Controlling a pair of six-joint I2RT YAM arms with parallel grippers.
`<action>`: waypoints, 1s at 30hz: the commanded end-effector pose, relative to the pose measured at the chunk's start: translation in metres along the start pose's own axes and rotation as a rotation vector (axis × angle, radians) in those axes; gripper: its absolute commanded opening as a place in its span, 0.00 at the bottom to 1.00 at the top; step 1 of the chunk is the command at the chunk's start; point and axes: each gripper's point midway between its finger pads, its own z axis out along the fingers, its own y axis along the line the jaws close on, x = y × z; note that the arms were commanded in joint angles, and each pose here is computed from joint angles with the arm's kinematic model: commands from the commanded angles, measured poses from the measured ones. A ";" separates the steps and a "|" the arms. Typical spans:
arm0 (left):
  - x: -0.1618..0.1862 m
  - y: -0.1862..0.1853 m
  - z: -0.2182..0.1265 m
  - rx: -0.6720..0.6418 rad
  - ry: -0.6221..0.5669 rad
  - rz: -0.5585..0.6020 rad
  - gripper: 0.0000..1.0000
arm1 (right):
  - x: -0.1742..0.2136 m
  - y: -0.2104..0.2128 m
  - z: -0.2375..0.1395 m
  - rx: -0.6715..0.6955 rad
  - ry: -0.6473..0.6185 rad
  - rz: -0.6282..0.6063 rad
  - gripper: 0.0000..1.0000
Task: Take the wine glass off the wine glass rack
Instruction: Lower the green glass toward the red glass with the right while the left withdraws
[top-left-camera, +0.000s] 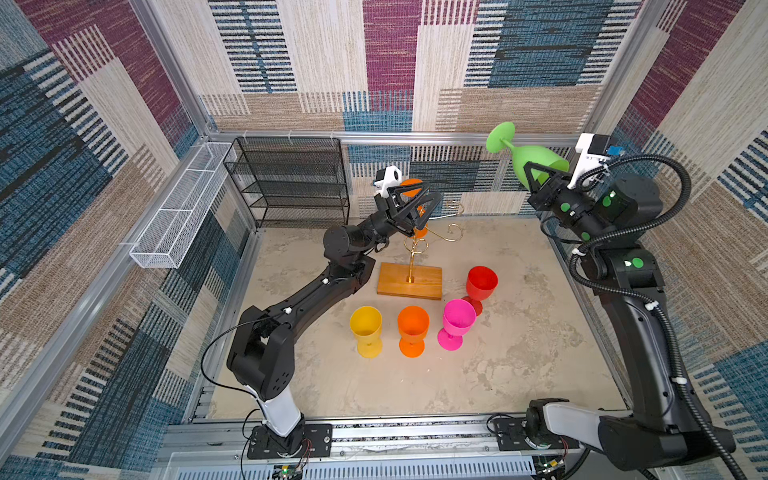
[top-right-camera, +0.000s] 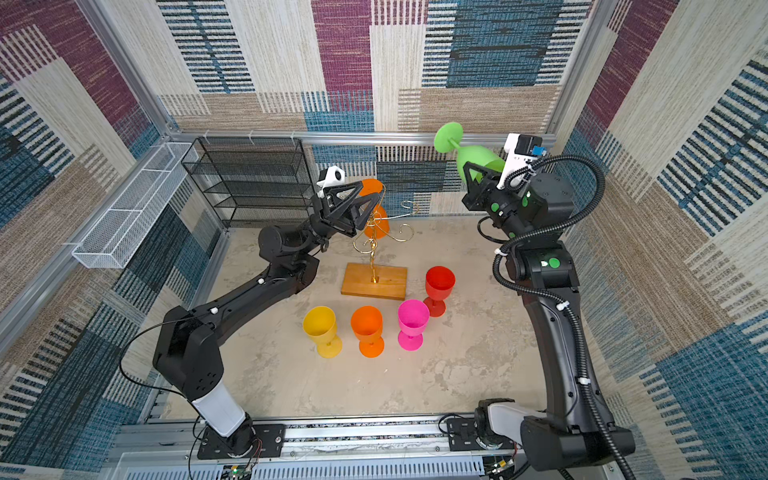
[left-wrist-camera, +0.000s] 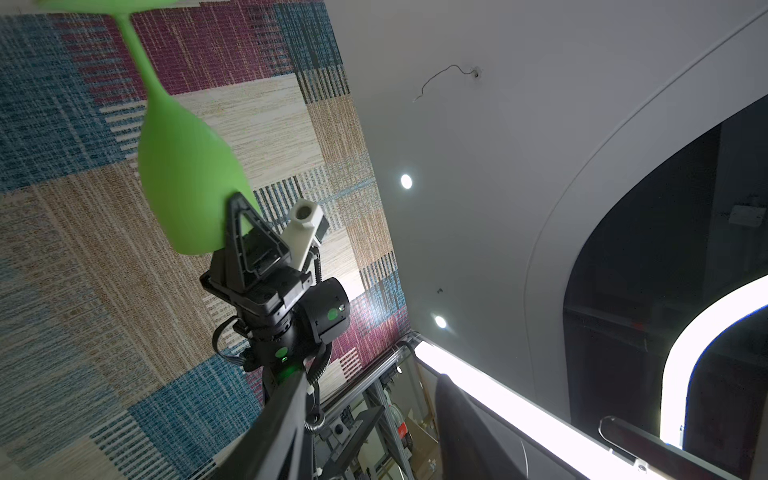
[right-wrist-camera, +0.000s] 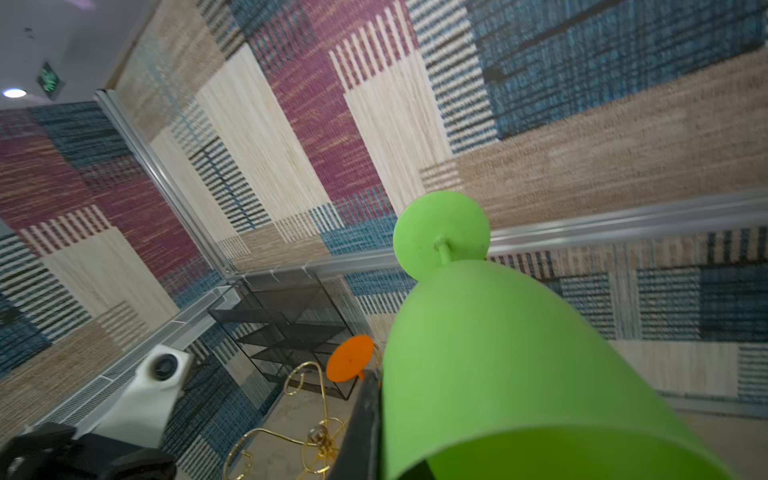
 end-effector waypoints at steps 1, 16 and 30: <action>0.011 0.002 0.000 -0.061 0.052 0.104 0.53 | 0.024 -0.025 0.004 0.053 0.112 0.021 0.00; 0.030 -0.008 -0.009 -0.204 0.115 0.261 0.54 | 0.176 -0.156 0.054 0.364 0.647 0.008 0.00; 0.033 0.001 -0.014 -0.246 0.144 0.290 0.55 | 0.266 -0.160 0.055 0.405 0.940 -0.057 0.00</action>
